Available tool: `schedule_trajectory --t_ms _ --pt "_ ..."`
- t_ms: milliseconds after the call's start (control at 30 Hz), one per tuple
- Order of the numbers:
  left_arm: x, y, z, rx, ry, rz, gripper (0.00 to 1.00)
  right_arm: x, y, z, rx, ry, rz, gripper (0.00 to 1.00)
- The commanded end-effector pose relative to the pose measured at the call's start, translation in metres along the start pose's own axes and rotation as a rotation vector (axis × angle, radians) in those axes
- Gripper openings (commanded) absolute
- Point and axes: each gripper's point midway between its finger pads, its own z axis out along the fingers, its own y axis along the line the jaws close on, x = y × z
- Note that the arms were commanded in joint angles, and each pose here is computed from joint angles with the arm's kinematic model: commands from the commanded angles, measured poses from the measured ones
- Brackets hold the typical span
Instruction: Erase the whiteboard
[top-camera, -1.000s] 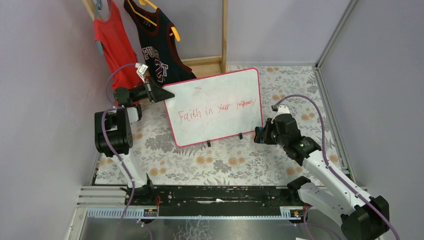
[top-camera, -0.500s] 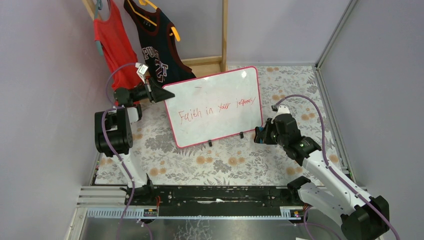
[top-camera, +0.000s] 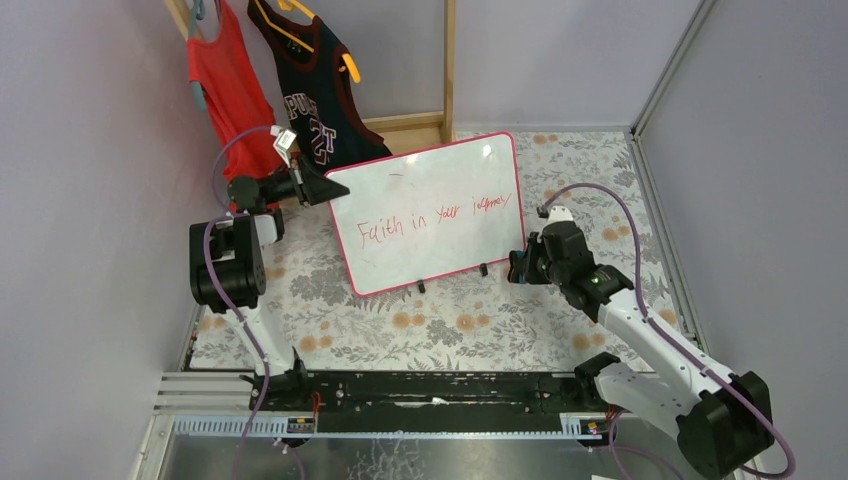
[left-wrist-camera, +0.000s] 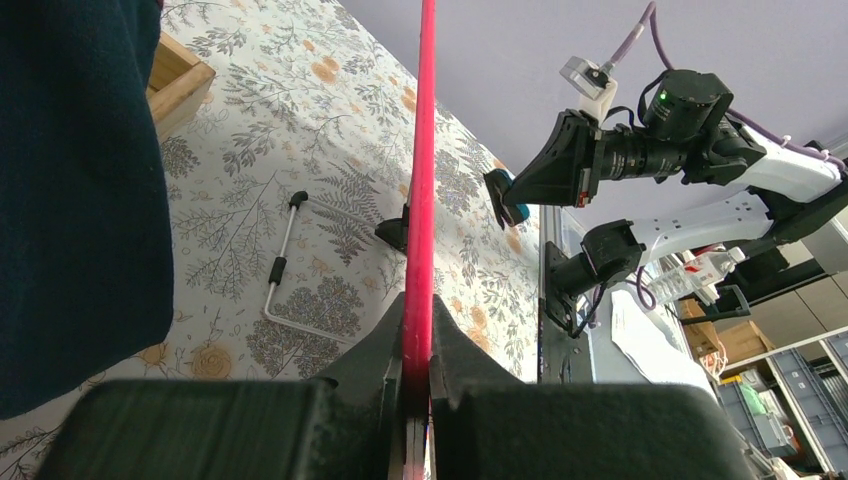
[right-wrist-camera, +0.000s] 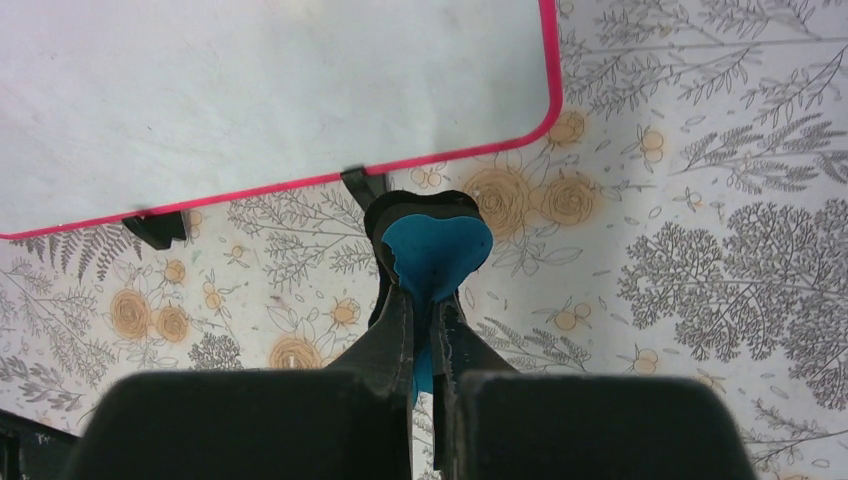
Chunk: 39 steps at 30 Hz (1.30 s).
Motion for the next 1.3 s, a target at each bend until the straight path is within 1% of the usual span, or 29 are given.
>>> schedule_trajectory --t_ms 0,233,533,633,767,900,1067,1267 --pt "0.013 -0.004 -0.002 0.021 0.054 0.037 0.00 -0.050 0.015 -0.001 -0.017 -0.146 -0.043 0.00" --pt "0.016 -0.007 -0.004 0.027 0.075 0.056 0.00 -0.090 0.024 0.008 -0.003 -0.229 -0.095 0.00" --pt "0.020 -0.015 -0.005 0.038 0.108 0.089 0.00 -0.122 0.028 0.027 0.039 -0.288 -0.125 0.00" --pt "0.020 -0.017 -0.006 0.040 0.114 0.096 0.00 -0.130 0.019 0.031 0.096 -0.323 -0.138 0.00" --pt "0.019 -0.017 -0.005 0.042 0.118 0.098 0.00 -0.145 -0.003 0.032 0.223 -0.395 -0.157 0.00" --pt "0.019 -0.016 -0.006 0.042 0.119 0.095 0.00 -0.154 -0.011 0.036 0.272 -0.441 -0.192 0.00" --pt "0.021 -0.014 -0.006 0.042 0.124 0.090 0.00 -0.160 0.000 0.049 0.228 -0.445 -0.214 0.00" --pt "0.025 -0.011 -0.007 0.043 0.129 0.074 0.00 -0.160 0.019 0.065 0.142 -0.401 -0.221 0.00"
